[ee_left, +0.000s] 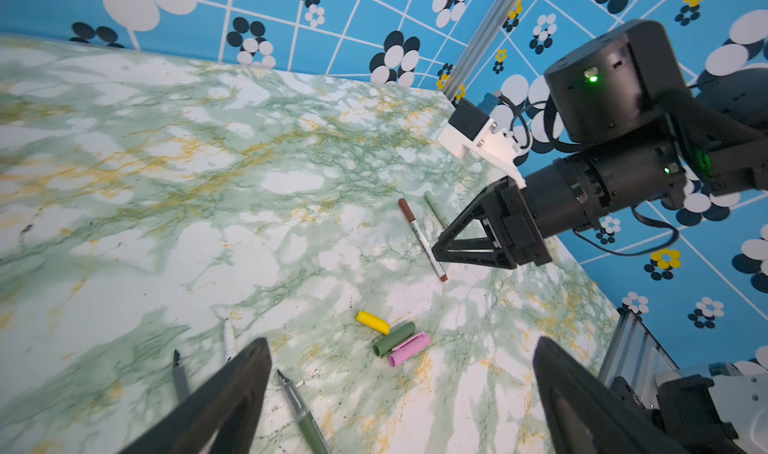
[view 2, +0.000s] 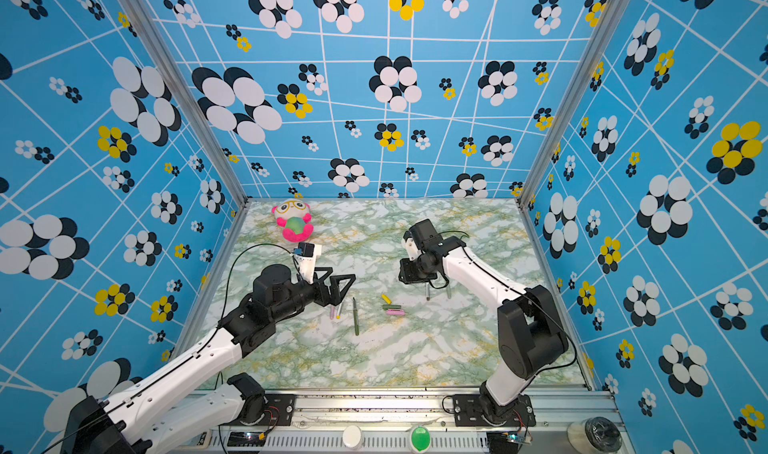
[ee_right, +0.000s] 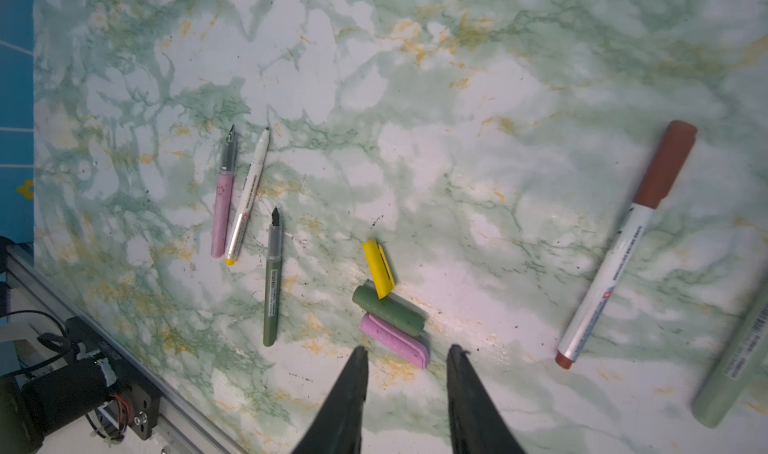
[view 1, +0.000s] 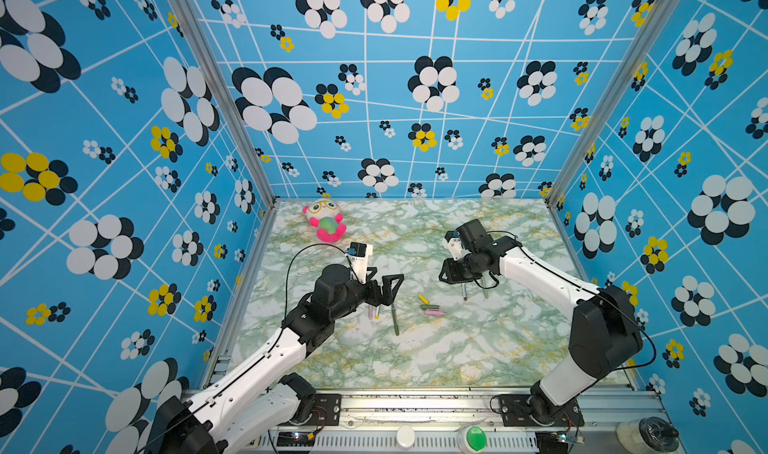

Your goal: Insert the pens into the pen caps

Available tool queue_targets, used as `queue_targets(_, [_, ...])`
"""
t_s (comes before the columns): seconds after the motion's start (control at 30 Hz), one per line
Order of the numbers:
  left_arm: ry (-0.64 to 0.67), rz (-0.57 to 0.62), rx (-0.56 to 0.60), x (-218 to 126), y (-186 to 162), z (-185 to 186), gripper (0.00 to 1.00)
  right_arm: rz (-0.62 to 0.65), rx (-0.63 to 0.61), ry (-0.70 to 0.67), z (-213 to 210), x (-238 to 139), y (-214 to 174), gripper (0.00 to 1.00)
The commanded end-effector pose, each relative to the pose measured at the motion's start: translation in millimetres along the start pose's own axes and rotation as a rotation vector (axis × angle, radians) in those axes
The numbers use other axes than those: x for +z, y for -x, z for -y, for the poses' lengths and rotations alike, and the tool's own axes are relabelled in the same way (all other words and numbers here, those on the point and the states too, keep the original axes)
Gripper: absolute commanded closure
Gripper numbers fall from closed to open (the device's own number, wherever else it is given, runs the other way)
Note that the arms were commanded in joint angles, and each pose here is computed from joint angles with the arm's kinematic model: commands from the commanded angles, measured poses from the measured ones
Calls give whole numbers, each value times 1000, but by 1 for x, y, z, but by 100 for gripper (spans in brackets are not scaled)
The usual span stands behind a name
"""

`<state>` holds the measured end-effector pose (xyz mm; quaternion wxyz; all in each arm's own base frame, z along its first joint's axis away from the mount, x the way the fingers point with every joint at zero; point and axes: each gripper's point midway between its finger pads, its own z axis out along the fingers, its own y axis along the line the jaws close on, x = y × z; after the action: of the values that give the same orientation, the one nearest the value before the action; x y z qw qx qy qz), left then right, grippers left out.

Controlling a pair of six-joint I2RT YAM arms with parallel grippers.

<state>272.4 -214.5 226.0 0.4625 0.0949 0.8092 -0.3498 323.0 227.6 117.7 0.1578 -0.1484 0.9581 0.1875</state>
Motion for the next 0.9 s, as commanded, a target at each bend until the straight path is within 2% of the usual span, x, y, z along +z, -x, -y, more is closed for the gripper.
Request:
queue_targets(0.0, [170,-93,-85,-5,-28,-36,1,-27,-37,-36,-4,9,-9,66])
queue_targets(0.13, [248,-169,-147,-8,-53,-54,2,-57,-77,-50,-15,20,-15,66])
queue_targets(0.4, [277,-254,-247,-12,-86,-63,7,-98,-143,-66,-28,36,-26,66])
queue_targets(0.87, [324,-448,-284,5,-142,-59,18,-191,-200,-123,-17,56,-55,62])
